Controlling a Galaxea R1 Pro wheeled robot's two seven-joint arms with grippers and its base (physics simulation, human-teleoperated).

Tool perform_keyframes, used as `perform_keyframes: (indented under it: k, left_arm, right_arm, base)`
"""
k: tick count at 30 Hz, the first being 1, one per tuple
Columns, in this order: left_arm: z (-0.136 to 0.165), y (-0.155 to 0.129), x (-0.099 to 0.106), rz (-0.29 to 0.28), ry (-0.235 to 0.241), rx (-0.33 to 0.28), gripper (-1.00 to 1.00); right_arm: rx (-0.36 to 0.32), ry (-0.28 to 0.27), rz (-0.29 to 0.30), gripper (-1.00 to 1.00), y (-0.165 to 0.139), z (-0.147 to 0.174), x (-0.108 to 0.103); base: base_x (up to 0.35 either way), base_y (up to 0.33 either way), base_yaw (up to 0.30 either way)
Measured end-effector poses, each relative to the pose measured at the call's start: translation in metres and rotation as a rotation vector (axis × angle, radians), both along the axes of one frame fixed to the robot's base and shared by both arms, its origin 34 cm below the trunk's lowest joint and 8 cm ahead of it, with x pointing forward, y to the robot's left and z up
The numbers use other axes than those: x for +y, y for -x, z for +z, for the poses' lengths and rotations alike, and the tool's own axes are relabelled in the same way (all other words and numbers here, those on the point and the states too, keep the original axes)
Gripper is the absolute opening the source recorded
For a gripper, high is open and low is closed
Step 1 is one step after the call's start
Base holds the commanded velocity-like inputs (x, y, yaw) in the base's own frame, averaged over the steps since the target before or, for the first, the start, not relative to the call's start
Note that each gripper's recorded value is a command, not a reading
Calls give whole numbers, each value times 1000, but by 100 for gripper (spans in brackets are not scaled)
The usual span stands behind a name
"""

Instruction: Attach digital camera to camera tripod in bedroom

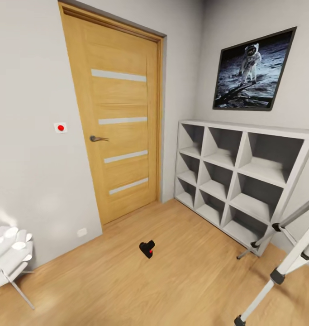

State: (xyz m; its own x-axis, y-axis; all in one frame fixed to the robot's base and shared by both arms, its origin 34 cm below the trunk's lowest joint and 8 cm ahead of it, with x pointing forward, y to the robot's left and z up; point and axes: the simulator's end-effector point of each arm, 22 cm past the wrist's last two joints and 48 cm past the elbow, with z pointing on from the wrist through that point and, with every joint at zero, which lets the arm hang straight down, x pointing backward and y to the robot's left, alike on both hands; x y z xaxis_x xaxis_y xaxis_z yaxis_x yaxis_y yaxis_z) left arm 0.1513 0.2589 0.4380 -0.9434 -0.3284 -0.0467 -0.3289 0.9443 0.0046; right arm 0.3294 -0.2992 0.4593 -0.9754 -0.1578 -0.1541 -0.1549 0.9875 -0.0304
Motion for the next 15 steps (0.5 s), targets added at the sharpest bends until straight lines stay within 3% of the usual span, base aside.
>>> perform_keyframes:
  k: [10,15]
  left_arm:
    - [0,0,-1,0,1,-1,100]
    - [0,-1,-1,0,3,-4,100]
  right_arm:
    - [4,4,-1,100,1,0,-2]
    - [1,6,-2,100,0,0,-4]
  base:
    - [322,0,0]
    - [320,104,0]
